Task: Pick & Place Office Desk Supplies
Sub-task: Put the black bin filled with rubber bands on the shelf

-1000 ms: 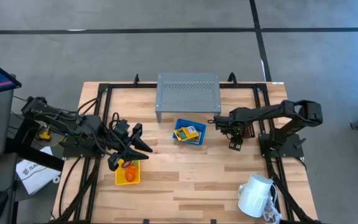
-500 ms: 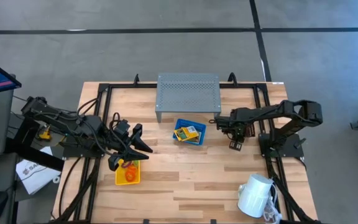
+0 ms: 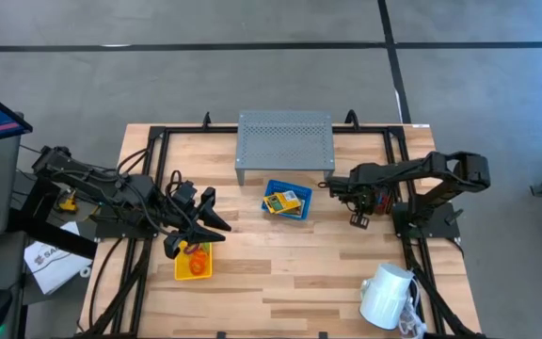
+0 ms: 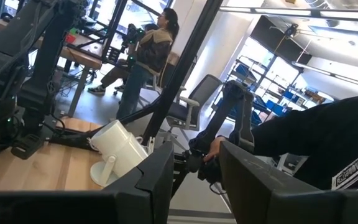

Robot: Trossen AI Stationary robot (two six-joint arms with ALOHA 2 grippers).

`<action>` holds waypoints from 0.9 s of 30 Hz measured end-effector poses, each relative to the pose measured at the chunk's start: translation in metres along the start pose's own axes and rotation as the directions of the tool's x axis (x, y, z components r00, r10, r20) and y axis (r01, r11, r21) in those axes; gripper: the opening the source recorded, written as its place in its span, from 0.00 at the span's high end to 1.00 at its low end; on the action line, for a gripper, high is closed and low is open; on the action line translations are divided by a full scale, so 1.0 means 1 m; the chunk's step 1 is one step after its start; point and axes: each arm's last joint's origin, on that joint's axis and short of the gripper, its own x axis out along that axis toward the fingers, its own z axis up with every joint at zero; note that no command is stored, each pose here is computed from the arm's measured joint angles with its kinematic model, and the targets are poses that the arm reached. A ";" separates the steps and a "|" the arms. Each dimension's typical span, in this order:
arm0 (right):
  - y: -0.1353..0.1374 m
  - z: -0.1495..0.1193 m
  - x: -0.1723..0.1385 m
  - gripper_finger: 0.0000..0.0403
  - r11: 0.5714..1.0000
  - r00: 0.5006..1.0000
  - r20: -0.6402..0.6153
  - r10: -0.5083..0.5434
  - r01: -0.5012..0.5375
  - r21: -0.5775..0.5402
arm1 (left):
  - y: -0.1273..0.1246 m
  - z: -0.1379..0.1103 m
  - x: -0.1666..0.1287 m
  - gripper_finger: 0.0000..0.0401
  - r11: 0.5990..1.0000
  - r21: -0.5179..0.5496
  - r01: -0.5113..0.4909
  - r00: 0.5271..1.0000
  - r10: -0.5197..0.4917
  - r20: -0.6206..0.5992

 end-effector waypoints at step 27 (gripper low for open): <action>-0.011 -0.047 -0.080 1.00 0.998 0.969 0.242 0.058 -0.065 0.019 | 0.002 0.001 0.000 0.69 1.000 0.000 -0.014 1.000 0.014 0.010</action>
